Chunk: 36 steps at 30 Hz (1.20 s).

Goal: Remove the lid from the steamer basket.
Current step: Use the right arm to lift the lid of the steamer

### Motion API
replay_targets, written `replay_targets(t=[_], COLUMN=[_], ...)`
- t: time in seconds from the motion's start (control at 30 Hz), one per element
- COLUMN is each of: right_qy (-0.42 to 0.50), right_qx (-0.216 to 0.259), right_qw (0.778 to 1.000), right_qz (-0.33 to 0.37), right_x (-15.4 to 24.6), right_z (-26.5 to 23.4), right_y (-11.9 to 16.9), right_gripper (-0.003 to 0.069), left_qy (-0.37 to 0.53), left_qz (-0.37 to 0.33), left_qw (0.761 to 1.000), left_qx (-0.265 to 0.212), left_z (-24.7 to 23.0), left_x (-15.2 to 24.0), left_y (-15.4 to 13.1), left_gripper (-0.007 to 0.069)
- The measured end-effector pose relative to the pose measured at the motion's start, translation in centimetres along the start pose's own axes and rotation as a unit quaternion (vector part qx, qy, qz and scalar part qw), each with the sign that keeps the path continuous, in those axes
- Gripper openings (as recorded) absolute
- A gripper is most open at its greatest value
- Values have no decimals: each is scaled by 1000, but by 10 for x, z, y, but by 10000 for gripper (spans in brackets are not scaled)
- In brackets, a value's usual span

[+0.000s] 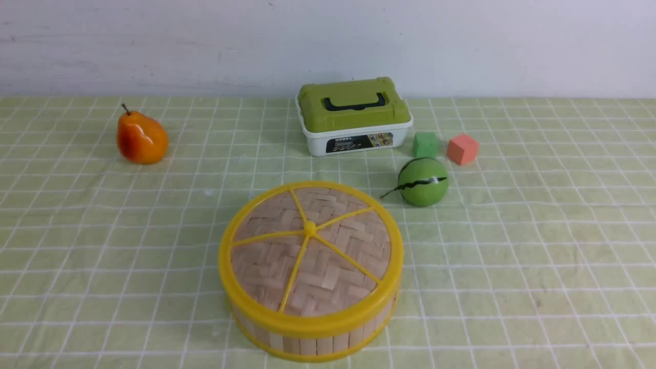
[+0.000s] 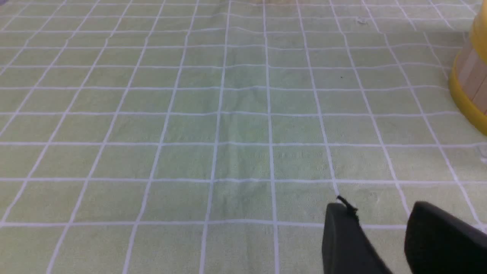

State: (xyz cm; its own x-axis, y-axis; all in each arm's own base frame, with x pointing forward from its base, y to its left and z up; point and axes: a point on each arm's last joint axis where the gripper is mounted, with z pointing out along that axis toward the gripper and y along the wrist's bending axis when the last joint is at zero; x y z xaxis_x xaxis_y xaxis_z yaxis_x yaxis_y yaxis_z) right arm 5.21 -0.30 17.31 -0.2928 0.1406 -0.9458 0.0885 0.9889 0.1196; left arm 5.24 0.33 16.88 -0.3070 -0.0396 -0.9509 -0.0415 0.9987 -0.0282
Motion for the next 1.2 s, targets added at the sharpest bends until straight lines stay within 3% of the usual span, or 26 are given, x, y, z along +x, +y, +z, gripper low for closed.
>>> replay_targets(t=[1.2], right_qy=[-2], right_qx=[10], right_qw=[1000], right_qz=[-26], right_x=[0], right_z=[0], right_y=[-2], right_gripper=[241], left_qy=[0], left_qz=[0], left_qw=[1000], left_qx=[0], left_z=[0], left_x=[0], left_y=[0], left_gripper=[239])
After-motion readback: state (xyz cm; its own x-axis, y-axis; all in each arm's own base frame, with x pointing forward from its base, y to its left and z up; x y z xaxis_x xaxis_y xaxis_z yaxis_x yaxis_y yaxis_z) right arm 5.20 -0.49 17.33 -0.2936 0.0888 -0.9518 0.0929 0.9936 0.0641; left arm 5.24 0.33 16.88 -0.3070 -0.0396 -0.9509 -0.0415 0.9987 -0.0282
